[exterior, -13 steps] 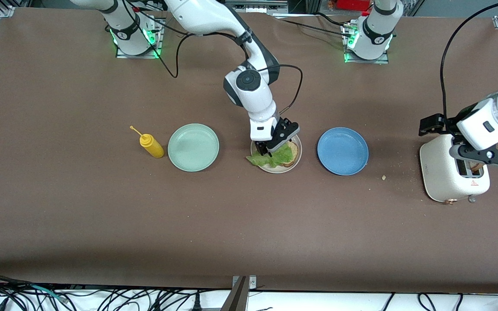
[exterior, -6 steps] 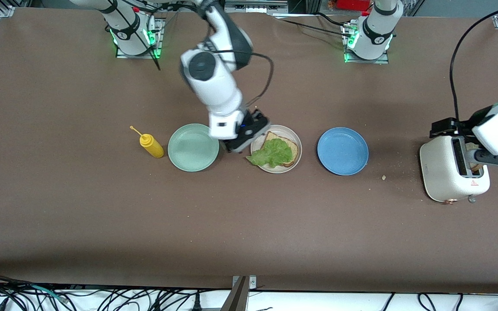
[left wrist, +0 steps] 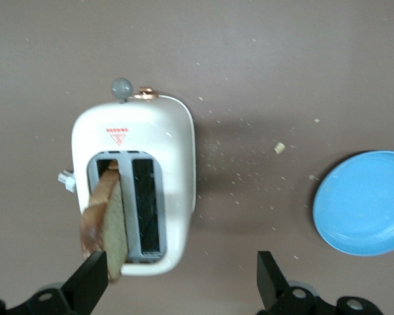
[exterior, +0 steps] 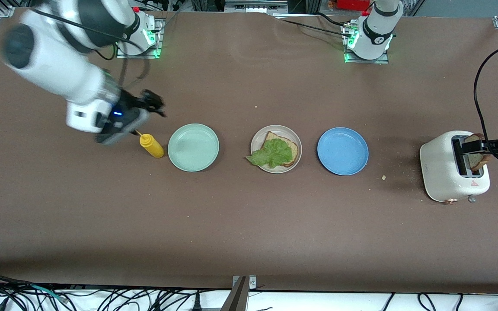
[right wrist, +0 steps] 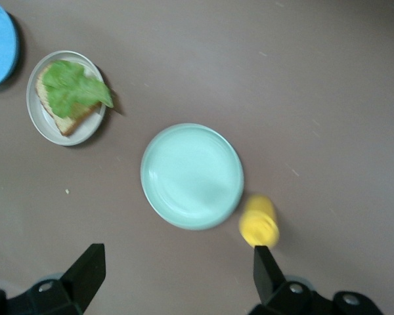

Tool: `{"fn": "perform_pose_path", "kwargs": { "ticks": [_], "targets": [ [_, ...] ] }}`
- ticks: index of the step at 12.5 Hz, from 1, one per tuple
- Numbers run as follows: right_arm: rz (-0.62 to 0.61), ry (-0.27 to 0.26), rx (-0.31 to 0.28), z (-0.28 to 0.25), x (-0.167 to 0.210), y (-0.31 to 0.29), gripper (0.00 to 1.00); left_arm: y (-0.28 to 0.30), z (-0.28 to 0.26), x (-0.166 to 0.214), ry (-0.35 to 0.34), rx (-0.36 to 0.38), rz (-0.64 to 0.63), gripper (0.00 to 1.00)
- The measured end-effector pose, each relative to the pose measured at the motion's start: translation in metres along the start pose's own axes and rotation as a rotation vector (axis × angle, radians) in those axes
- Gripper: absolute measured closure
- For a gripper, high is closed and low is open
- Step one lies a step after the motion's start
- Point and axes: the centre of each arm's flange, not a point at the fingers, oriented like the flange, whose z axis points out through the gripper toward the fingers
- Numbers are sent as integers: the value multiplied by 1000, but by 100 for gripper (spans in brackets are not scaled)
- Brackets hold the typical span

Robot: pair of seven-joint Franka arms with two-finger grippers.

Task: Make sandwich in beige plate with both arms
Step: 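Withdraw the right gripper while the left gripper grasps the toaster toast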

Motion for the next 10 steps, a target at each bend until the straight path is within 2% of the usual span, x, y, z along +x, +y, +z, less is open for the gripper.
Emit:
{"fn": "perform_pose_path", "kwargs": {
  "ticks": [4,7,10],
  "targets": [
    [117,-33,-90,-100,-71,82,0,-63,59,-11,32,-14,3,0],
    [198,-32,-160,-164,-92,67,0,-78,91,-20,14,-27,-2,0],
    [305,4,-176,-179,-90,54,0,-82,102,-26,-5,-36,19,31]
  ]
}}
